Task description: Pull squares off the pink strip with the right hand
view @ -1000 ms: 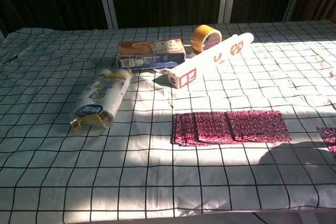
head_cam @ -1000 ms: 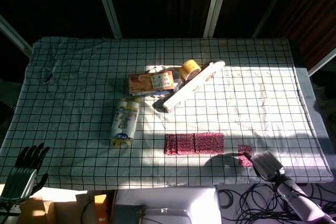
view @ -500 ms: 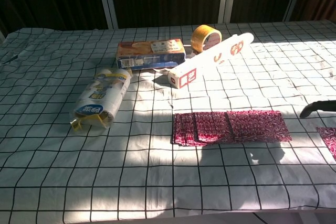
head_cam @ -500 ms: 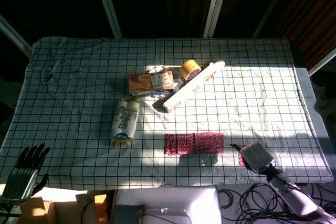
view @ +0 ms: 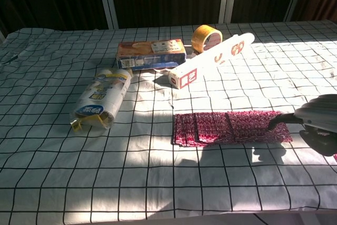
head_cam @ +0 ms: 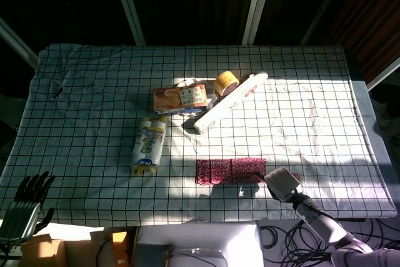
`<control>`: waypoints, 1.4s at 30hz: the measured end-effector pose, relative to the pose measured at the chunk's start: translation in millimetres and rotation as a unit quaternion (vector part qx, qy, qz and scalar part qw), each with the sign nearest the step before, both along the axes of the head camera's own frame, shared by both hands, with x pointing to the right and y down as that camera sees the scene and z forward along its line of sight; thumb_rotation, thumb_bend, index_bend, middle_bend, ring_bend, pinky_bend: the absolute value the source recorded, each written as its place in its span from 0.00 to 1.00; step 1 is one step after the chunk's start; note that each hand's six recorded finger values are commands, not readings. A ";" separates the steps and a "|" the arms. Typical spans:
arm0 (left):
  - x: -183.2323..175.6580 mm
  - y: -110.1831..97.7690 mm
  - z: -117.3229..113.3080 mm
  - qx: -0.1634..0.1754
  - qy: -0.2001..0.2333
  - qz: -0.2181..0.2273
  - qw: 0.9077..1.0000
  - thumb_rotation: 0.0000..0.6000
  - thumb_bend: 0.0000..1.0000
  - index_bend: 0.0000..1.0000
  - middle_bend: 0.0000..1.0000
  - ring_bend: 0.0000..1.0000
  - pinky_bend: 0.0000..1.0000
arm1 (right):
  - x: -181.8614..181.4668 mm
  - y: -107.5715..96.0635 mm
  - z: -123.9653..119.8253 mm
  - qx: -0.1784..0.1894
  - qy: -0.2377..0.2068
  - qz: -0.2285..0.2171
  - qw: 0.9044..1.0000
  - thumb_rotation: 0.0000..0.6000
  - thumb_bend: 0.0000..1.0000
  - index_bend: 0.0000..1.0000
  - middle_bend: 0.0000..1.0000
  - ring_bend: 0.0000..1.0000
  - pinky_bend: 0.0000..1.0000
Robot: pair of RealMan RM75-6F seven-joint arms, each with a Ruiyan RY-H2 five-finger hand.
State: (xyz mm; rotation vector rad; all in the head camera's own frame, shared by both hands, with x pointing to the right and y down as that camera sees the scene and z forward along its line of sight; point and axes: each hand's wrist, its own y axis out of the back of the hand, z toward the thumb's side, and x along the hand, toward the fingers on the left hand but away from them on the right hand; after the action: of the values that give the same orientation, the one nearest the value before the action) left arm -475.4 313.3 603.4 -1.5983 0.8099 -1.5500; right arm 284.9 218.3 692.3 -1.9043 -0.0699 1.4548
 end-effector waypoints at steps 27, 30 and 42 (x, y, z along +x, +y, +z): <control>1.0 -2.8 5.1 -0.011 -0.008 -0.001 1.000 1.00 0.39 0.00 0.00 0.00 0.00 | 81.4 -48.9 14.2 0.030 0.089 0.108 0.990 1.00 0.81 0.21 1.00 1.00 1.00; 2.9 -4.6 5.6 -0.011 -0.006 0.001 1.000 1.00 0.39 0.00 0.00 0.00 0.00 | 89.8 -52.8 11.1 0.034 0.086 0.125 0.988 1.00 0.81 0.20 1.00 1.00 1.00; 5.3 -17.5 -13.7 0.033 0.019 -0.015 0.999 1.00 0.39 0.00 0.00 0.00 0.00 | 88.0 -55.4 -48.1 0.129 -0.003 0.137 0.982 1.00 0.42 0.00 0.21 0.21 0.46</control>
State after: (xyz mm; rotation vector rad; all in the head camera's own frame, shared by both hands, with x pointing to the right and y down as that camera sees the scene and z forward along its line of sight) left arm -470.1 295.8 589.7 -1.5797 0.9011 -1.5028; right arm 372.8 162.9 644.1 -1.7348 -0.5170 1.5325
